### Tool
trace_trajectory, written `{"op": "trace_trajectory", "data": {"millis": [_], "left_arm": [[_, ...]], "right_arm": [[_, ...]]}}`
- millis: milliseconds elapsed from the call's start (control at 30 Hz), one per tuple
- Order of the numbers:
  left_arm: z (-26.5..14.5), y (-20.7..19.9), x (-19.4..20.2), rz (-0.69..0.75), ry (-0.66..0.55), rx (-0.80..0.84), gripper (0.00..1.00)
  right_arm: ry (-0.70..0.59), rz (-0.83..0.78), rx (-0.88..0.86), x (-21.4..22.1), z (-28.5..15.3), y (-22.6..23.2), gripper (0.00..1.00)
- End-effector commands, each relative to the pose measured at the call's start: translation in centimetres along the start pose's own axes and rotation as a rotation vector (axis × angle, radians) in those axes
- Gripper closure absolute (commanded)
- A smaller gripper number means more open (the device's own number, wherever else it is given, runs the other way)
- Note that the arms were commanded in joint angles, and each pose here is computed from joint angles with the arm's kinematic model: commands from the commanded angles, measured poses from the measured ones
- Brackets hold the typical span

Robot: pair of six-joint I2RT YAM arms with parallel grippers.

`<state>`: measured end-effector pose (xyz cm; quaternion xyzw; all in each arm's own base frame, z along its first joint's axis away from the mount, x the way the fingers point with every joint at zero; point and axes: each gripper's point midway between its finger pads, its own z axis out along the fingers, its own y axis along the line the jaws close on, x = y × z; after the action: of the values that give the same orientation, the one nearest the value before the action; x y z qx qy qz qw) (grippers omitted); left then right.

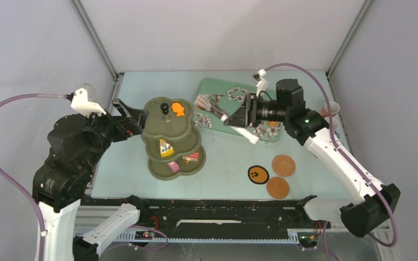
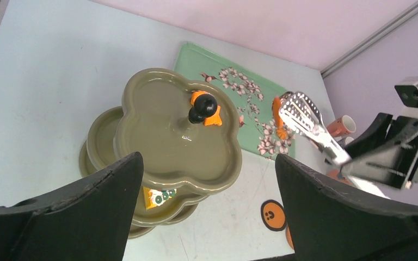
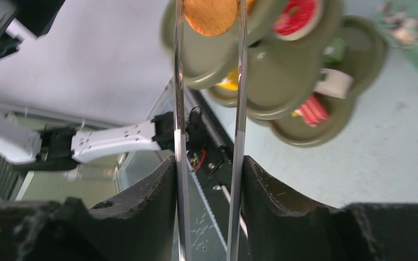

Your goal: Serve the afternoon tea

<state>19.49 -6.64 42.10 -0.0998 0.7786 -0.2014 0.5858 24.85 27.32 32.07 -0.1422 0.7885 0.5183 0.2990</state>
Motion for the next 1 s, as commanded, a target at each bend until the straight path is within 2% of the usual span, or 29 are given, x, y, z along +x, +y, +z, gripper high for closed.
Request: {"op": "trace_trajectory", "data": {"millis": [0,333,533,800,967], "left_arm": [[-0.2,-0.5,-1.5,-0.026,-0.061,0.019,0.02],[-0.8,-1.1,-1.4,-0.042,-0.054,0.049,0.02],[-1.1,-1.2,-1.7,-0.039,-0.052,0.05,0.02],[-1.2,-0.7,-1.2,-0.049,-0.048,0.039,0.02],[-1.2,-0.9,-1.1,-0.052,-0.037,0.043,0.02]], "right_arm": [[-0.039,-0.108,-0.096,0.2,1.2,5.2,1.0],[0.036,-0.319,-0.015,1.9,4.4,7.6,1.0],[0.109,-0.383,0.092,2.7,6.3,6.7,1.0],[0.168,-0.455,0.164,4.0,7.0,5.2,0.94],[0.19,-0.474,0.17,4.4,7.4,5.0,0.84]]}}
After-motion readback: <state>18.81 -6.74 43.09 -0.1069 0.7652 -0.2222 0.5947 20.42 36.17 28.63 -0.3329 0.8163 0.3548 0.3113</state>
